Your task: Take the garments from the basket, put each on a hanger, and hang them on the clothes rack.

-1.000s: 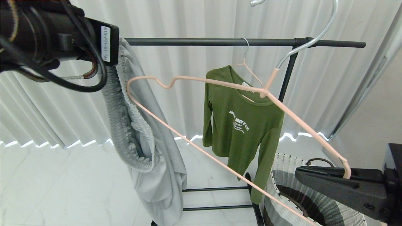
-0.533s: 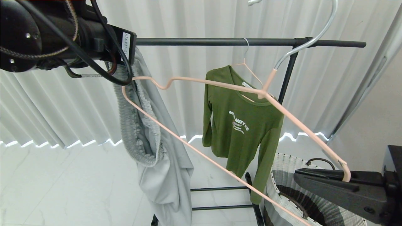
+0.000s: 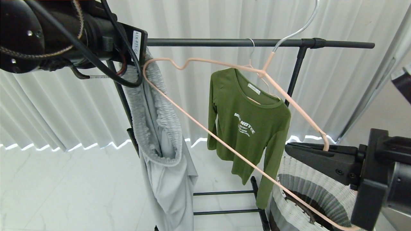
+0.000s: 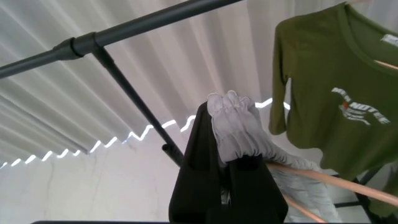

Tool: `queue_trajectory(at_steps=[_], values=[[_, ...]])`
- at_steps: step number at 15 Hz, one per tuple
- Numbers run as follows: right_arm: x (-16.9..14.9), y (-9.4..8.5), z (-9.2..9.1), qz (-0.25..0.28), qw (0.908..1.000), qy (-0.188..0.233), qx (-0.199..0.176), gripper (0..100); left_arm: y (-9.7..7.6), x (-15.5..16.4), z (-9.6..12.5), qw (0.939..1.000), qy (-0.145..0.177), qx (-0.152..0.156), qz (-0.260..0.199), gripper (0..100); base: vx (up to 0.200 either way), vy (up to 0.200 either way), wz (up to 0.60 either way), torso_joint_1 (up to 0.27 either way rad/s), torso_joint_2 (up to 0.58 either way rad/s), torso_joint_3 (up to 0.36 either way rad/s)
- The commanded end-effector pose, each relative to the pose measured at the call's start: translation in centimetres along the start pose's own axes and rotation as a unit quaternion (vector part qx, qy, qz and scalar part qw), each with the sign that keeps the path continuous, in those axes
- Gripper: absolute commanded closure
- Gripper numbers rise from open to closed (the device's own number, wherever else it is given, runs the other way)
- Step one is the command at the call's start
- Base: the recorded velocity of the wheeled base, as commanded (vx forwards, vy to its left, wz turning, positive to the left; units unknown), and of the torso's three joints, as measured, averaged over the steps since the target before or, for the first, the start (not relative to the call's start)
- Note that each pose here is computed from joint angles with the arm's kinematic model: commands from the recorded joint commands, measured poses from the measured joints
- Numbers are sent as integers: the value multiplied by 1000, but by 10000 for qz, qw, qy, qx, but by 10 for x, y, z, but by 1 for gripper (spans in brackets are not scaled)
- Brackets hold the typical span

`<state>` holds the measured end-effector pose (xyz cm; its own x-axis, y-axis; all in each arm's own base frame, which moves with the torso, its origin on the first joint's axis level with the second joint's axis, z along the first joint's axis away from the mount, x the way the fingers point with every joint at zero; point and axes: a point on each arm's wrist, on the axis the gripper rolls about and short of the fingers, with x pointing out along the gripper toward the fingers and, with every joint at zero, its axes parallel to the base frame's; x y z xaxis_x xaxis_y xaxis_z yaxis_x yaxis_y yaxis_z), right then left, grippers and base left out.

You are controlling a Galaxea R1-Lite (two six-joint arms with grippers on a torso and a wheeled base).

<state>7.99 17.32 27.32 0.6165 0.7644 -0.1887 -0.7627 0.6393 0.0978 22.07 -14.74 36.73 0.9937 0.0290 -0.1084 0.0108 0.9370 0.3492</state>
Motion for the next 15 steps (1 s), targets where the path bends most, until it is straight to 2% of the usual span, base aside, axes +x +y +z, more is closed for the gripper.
queue_trajectory(at_steps=[1, 5, 9, 11, 15], values=[[8, 0, -3, -60, 9999, 101, -22, 100, -2, -4, 2, 9999, -58, -26, -86, 100, 0, 0, 0, 0, 0, 0], [11, 0, -4, -118, 9998, 122, -37, 100, -13, -13, 5, 9993, -142, -92, -339, 100, 0, 0, 0, 0, 0, 0], [21, -13, 1, -486, 9987, -115, 81, 100, -11, -19, 6, 9990, -193, -139, -381, 100, 0, 0, 0, 0, 0, 0], [26, -16, 2, -563, 9982, -161, 104, 100, -17, -28, 9, 9977, -275, -261, -565, 100, 0, 0, 0, 0, 0, 0], [45, -10, 7, -505, 9985, -190, 83, 100, -41, -52, 13, 9904, -431, -481, -1225, 100, 0, 0, 0, 0, 0, 0]])
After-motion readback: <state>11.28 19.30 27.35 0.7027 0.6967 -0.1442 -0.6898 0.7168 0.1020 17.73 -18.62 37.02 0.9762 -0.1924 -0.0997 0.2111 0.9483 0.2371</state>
